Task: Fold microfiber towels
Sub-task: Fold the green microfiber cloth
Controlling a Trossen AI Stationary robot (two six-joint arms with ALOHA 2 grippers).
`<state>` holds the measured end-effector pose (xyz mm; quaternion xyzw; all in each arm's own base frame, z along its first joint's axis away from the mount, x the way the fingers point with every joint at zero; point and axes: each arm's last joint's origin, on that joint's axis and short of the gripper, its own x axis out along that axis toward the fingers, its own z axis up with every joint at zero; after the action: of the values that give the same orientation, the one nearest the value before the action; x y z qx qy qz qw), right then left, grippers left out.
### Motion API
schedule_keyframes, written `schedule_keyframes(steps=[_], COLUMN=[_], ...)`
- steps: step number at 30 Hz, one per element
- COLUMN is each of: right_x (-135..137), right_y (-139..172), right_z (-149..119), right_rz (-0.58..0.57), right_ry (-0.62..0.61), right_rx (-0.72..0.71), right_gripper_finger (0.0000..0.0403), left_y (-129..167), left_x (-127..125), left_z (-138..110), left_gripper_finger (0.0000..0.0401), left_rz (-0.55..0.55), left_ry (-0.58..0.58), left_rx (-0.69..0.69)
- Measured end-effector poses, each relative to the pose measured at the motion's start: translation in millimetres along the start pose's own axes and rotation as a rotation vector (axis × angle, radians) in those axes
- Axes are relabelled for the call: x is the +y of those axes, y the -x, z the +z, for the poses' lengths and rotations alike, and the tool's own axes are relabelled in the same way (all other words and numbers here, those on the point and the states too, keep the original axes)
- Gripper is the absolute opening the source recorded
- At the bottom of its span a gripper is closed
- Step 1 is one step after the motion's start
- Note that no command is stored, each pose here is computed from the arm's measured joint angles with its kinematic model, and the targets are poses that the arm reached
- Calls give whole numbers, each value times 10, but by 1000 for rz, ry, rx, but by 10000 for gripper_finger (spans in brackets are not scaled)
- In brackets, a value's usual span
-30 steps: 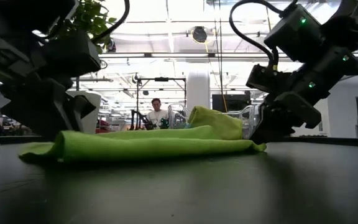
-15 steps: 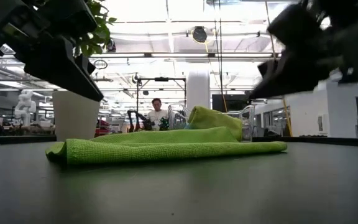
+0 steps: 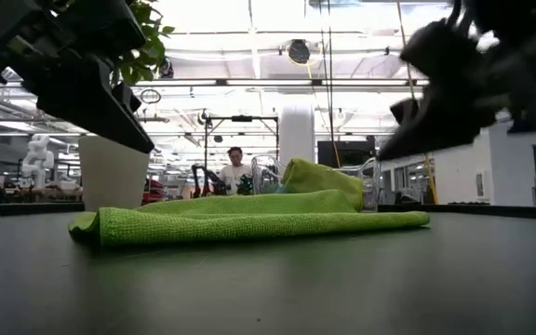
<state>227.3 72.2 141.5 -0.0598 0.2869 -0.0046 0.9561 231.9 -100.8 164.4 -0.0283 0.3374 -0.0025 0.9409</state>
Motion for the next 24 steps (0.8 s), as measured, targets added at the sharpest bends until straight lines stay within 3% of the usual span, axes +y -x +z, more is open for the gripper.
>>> schedule_keyframes(steps=[5,8,16,24], right_x=[-176,-248,-274,-322], right_y=[-8,-10,-48,-62], right_z=[-213,-260,-198,-195], right_rz=[-158,-196,-47,-11], right_ry=[-94,-112,-122,-146], right_rx=[213,264,229,234], right_gripper_finger=[0,0,0,0], left_y=[-30,-47,-135,-474], left_x=[-8,-12,-46,-169], left_z=[-7,-14,-5,-59], left_gripper_finger=[81,81,81,81], left_rz=[-1,-1,-18,-148], left_ry=[70,71,94,134], left_rx=[-2,-1,-39,-70])
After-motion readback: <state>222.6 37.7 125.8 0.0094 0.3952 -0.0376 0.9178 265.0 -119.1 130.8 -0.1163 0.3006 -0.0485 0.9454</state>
